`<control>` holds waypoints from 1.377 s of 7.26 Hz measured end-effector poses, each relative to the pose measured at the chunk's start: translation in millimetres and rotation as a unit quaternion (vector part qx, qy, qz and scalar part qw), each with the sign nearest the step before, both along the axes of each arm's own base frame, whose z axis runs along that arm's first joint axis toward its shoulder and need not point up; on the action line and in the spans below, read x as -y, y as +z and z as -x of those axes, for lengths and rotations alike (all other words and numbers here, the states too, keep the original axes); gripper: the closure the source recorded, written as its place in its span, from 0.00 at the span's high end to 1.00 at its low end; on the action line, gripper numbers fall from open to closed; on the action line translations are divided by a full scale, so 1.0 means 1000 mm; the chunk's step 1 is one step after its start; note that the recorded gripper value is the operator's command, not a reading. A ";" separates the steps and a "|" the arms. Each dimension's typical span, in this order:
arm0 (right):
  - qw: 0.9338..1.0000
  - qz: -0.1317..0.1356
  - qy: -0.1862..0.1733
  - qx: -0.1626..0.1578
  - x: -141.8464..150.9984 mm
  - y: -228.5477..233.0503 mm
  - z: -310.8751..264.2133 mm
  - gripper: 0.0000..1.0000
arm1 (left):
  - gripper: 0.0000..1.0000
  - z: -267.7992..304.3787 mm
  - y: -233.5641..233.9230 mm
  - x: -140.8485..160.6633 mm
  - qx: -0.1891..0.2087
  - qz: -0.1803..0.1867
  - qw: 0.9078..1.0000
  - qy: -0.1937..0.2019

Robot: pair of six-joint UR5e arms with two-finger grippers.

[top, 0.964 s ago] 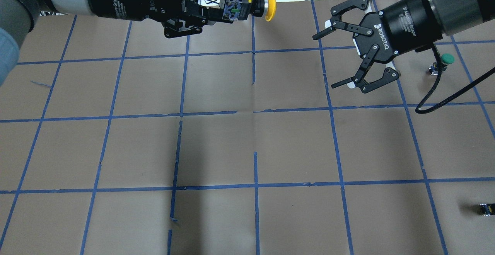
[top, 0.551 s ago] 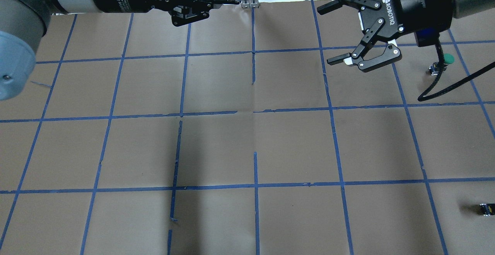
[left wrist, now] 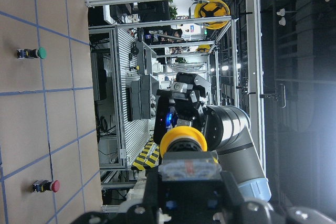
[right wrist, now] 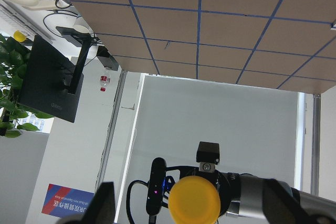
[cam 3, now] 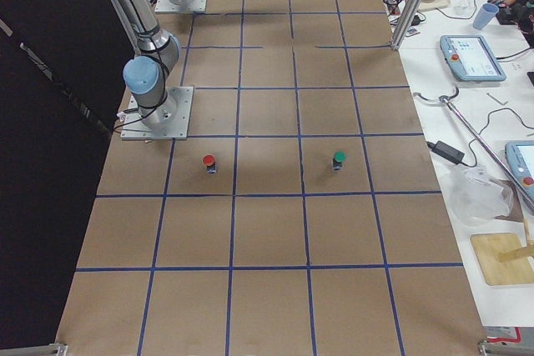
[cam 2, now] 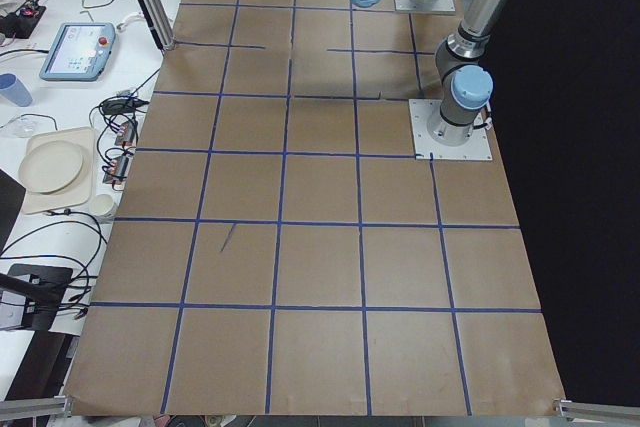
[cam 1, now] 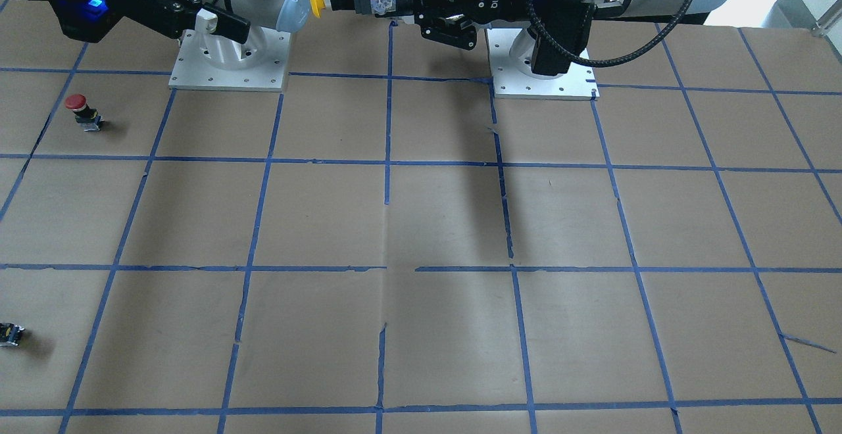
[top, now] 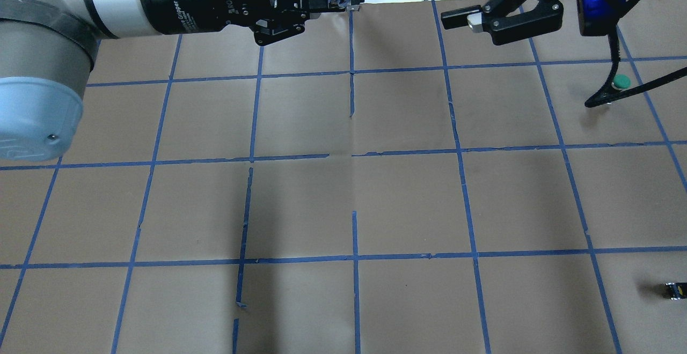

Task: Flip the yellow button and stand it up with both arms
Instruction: 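Grasp the yellow cap with the right gripper beside the left gripper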

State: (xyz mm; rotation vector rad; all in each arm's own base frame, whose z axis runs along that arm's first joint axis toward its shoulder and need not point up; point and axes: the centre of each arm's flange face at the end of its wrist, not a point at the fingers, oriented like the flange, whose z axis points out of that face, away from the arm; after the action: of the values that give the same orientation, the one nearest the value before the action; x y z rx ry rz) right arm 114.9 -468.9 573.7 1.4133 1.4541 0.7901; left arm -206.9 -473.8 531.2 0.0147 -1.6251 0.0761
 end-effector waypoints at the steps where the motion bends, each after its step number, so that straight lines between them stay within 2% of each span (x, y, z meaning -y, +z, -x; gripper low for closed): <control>1: 1.000 -0.005 0.006 0.004 -0.002 0.001 -0.008 1.00 | 0.09 0.001 0.000 0.000 -0.001 -0.002 1.000 -0.001; 4: 0.998 -0.024 0.043 -0.025 -0.011 -0.004 -0.041 1.00 | 0.08 0.001 0.004 -0.001 -0.020 -0.016 1.000 -0.001; 6: 0.998 -0.032 0.039 -0.034 -0.003 0.014 -0.044 1.00 | 0.08 0.002 0.006 -0.001 -0.025 -0.019 0.999 -0.002; 9: 0.998 -0.045 0.032 -0.030 0.004 0.034 -0.050 0.98 | 0.08 0.002 0.006 -0.002 -0.026 -0.021 0.999 -0.002; 10: 0.998 -0.048 0.033 -0.028 0.003 0.036 -0.053 0.83 | 0.08 0.002 0.006 -0.002 -0.026 -0.021 0.999 -0.002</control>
State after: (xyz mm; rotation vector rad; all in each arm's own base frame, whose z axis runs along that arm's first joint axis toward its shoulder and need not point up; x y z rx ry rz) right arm 168.2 -471.7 609.3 1.4766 1.5304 0.8781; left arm -208.6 -471.4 537.5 0.0462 -1.5754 0.0383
